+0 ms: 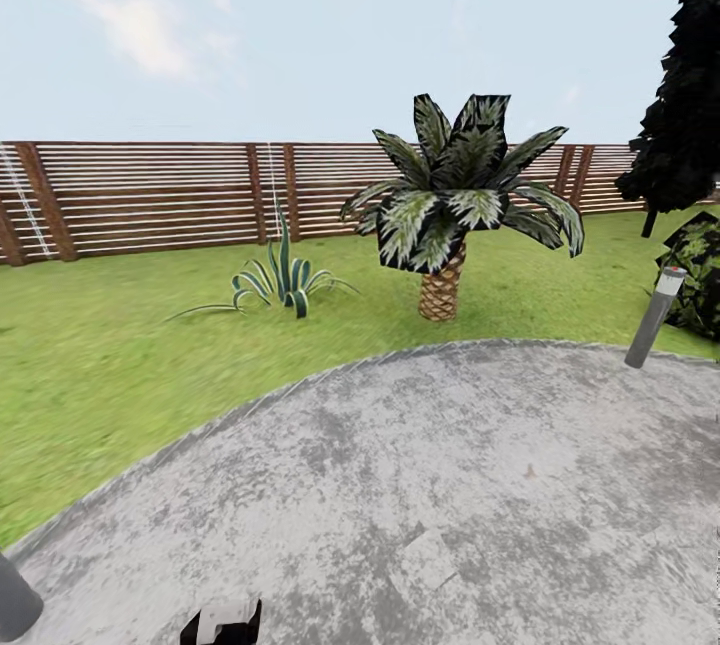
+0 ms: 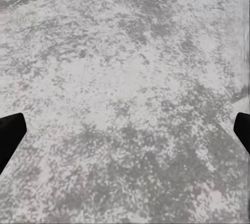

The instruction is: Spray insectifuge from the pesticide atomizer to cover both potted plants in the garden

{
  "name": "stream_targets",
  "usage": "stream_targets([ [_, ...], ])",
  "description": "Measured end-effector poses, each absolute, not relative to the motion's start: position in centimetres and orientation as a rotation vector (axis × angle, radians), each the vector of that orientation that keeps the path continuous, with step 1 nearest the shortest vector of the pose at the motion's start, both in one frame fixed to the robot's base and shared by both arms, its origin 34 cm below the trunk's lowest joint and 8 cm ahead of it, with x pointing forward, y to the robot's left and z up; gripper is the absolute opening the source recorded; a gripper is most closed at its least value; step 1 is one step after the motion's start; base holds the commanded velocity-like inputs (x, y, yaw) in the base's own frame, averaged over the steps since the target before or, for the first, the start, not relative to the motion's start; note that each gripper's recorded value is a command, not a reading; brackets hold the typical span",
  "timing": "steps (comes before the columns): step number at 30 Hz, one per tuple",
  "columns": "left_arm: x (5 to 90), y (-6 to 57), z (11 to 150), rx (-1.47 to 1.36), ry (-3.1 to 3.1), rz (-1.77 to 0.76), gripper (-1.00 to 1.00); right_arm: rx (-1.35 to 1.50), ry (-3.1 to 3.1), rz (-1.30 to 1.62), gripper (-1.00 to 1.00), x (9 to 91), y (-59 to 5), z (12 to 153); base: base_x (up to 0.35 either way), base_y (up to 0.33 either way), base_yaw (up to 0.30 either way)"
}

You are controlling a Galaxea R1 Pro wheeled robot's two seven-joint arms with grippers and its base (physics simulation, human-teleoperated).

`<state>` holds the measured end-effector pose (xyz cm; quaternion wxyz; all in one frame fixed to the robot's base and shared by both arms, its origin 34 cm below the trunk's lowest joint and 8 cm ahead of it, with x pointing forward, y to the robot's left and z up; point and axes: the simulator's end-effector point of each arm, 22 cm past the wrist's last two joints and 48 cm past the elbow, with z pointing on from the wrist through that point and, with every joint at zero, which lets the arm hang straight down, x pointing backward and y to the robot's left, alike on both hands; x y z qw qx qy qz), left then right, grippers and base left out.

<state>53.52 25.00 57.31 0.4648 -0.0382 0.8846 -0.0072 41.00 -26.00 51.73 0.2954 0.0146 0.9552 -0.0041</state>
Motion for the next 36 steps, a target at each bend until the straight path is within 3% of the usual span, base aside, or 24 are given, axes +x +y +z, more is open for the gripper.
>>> stream_targets([
  [10,53.67,24.99,57.56,-0.094,2.166,-0.018,1.00,0.039,2.535,-0.009,1.00,41.20,-25.96,51.90,0.300,0.000,-0.167],
  [36,53.69,24.98,57.59,-0.094,2.166,-0.018,1.00,0.038,2.534,-0.011,1.00,41.22,-26.00,51.92,0.298,0.000,-0.003],
])
